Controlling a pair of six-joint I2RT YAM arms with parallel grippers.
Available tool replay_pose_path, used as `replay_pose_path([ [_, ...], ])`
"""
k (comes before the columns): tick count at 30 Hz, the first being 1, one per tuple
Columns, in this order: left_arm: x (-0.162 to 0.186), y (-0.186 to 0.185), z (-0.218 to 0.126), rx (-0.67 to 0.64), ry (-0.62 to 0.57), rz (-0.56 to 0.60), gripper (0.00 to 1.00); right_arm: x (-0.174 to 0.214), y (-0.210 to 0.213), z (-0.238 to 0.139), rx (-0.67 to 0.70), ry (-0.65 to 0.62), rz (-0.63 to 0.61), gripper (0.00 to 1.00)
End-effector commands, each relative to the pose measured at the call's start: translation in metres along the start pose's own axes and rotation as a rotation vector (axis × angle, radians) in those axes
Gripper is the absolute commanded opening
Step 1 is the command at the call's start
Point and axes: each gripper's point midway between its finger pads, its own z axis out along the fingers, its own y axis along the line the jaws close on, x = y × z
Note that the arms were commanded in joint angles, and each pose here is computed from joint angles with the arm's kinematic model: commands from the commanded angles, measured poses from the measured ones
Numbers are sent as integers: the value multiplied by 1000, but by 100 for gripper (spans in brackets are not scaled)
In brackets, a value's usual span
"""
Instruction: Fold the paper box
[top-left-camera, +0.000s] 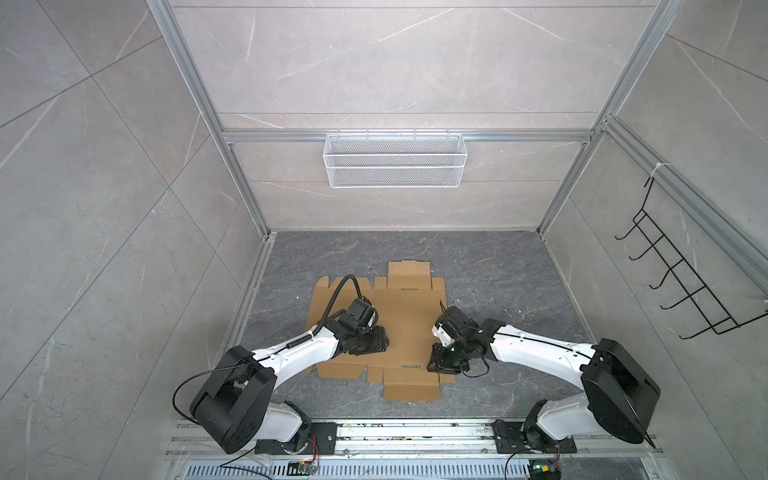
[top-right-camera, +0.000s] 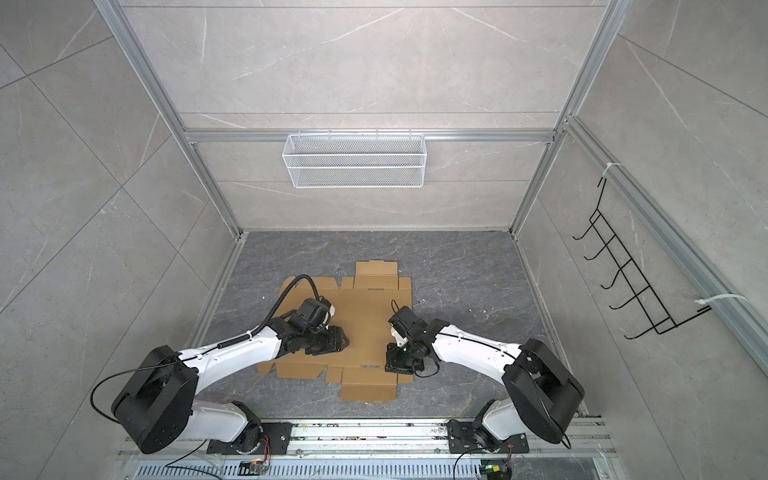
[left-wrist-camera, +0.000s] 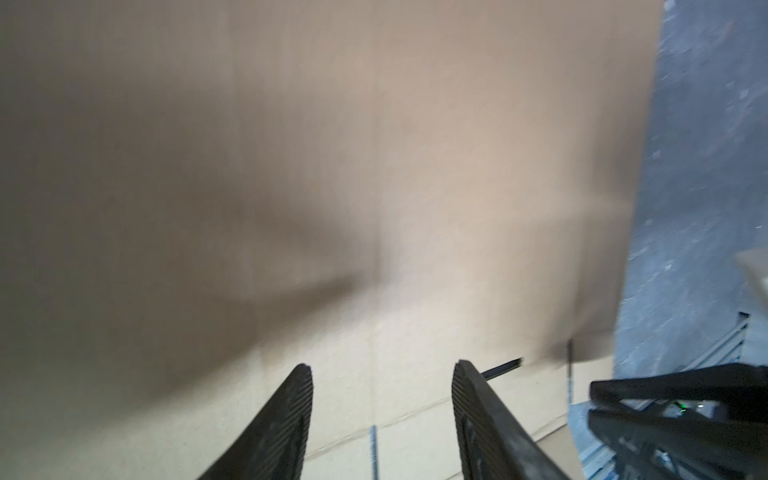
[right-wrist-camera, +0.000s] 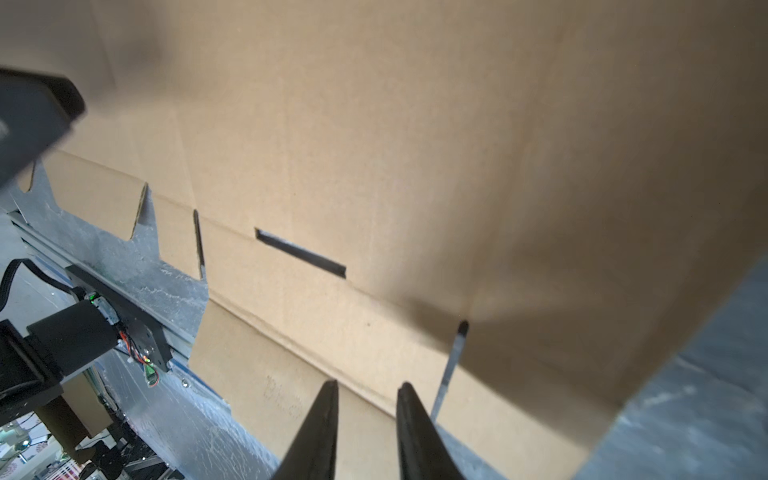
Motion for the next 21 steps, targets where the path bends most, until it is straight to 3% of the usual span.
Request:
replay_pose_path([
  [1, -3, -2, 2, 29, -36, 0, 56, -3, -8, 16, 19, 3, 25, 26],
  [7, 1, -2, 3, 36, -7, 24, 54, -19, -11, 12, 72, -27, -28, 27],
  [13, -61, -17, -49, 120, -151, 42, 55, -68, -12, -55, -80, -178, 68, 33],
  [15, -77, -14, -47, 122, -183, 43, 54, -81, -31, -66, -66, -206, 117, 36],
  [21, -109, -2, -17, 112, -191, 5, 52, -107, -63, -66, -79, -224, 206, 56],
])
